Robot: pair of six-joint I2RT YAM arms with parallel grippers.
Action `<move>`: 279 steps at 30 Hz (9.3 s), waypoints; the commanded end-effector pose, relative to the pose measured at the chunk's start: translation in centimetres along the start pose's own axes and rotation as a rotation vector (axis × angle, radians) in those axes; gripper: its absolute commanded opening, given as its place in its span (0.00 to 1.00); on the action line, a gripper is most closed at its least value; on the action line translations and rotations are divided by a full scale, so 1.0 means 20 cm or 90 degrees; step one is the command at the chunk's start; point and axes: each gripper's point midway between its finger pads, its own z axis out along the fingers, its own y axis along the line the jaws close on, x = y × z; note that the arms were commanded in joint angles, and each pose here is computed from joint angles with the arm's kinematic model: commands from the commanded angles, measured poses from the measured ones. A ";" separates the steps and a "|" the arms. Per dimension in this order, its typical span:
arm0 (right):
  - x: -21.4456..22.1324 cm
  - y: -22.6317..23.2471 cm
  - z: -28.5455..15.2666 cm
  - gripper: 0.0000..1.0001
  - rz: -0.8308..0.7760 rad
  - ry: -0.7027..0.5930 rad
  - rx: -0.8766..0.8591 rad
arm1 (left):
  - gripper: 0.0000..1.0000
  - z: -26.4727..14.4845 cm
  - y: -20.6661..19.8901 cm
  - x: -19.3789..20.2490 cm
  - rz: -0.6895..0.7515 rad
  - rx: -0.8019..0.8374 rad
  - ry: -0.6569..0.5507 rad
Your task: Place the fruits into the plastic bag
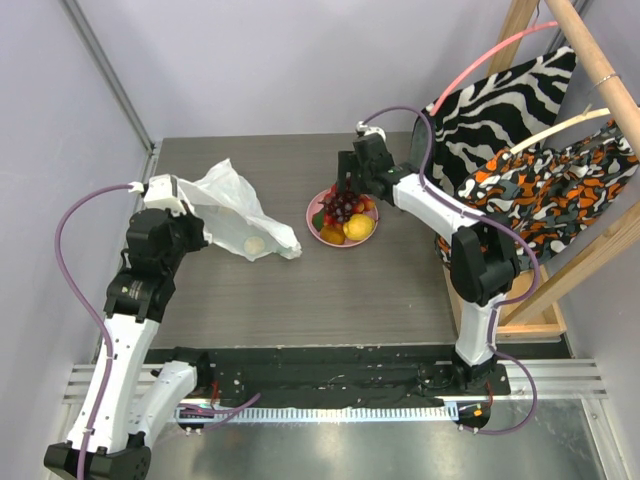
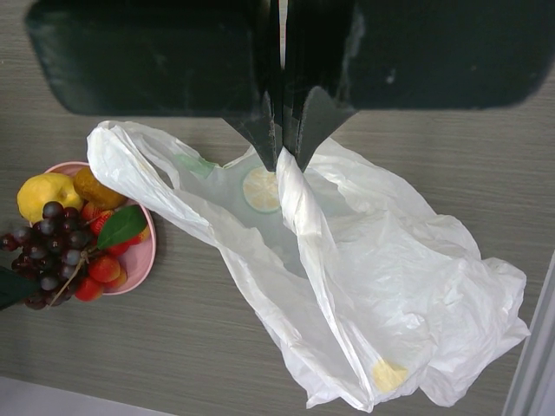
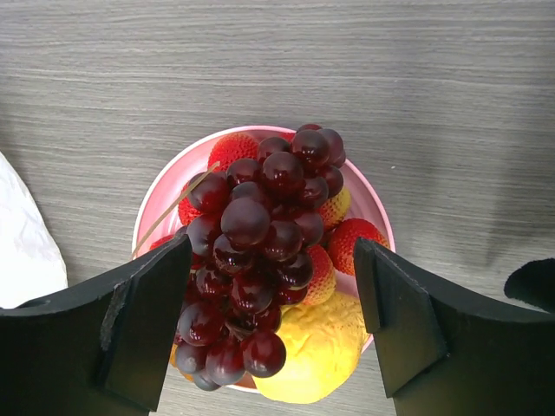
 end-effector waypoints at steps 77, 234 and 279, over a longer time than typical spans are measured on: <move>-0.11 0.12 -0.11 0.03 0.073 -0.048 -0.080 | 0.00 -0.01 -0.01 -0.04 0.004 0.013 -0.034; 0.44 1.16 -0.33 0.36 -0.062 -0.001 -0.341 | 0.00 -0.41 -0.48 -0.41 -0.193 0.351 -0.171; -0.14 1.20 -1.24 0.95 -0.035 -0.196 -0.678 | 0.00 -0.20 -0.08 -0.25 -0.055 0.069 -0.175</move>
